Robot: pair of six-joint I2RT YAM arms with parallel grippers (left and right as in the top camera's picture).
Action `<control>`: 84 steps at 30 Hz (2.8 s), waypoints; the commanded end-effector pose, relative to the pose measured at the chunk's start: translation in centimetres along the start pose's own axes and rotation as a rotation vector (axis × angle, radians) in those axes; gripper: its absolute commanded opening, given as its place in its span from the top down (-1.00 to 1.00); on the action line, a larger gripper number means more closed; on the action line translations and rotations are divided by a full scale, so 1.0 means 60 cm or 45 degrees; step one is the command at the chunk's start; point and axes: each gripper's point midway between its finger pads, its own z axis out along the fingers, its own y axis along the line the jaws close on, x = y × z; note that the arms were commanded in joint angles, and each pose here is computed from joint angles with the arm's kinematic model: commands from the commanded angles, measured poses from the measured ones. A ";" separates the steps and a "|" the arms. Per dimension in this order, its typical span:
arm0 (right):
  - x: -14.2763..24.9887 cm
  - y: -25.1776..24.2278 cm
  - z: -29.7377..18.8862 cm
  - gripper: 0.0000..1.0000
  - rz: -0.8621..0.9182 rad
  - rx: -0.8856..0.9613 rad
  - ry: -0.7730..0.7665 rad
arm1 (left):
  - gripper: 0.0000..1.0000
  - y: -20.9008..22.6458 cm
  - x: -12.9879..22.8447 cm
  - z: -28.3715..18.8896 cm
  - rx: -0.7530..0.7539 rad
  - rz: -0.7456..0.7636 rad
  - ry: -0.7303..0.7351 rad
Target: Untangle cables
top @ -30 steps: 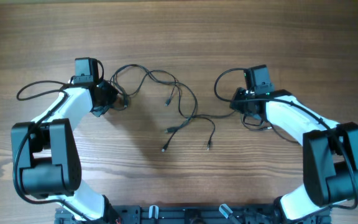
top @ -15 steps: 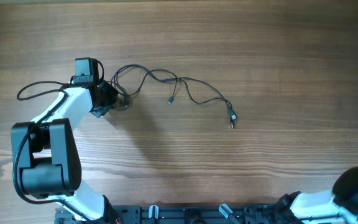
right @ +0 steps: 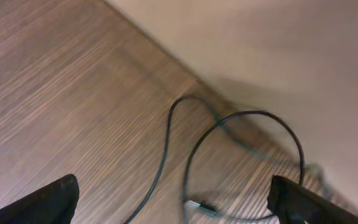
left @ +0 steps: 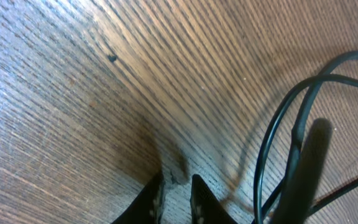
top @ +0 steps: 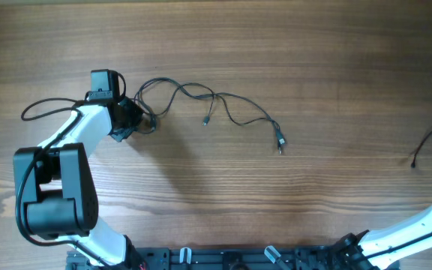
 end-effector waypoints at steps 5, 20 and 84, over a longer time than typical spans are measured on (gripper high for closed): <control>0.048 0.301 -0.160 -1.00 0.224 -0.943 0.277 | 0.86 0.052 0.079 0.045 -0.132 0.020 0.187; 0.409 0.774 -0.405 -1.00 -0.736 -1.209 0.500 | 0.35 -0.116 0.235 -0.111 0.386 0.982 0.457; 0.507 0.774 -0.692 -0.15 -1.222 -1.341 0.085 | -0.94 -0.098 0.046 -0.116 0.136 0.147 -0.084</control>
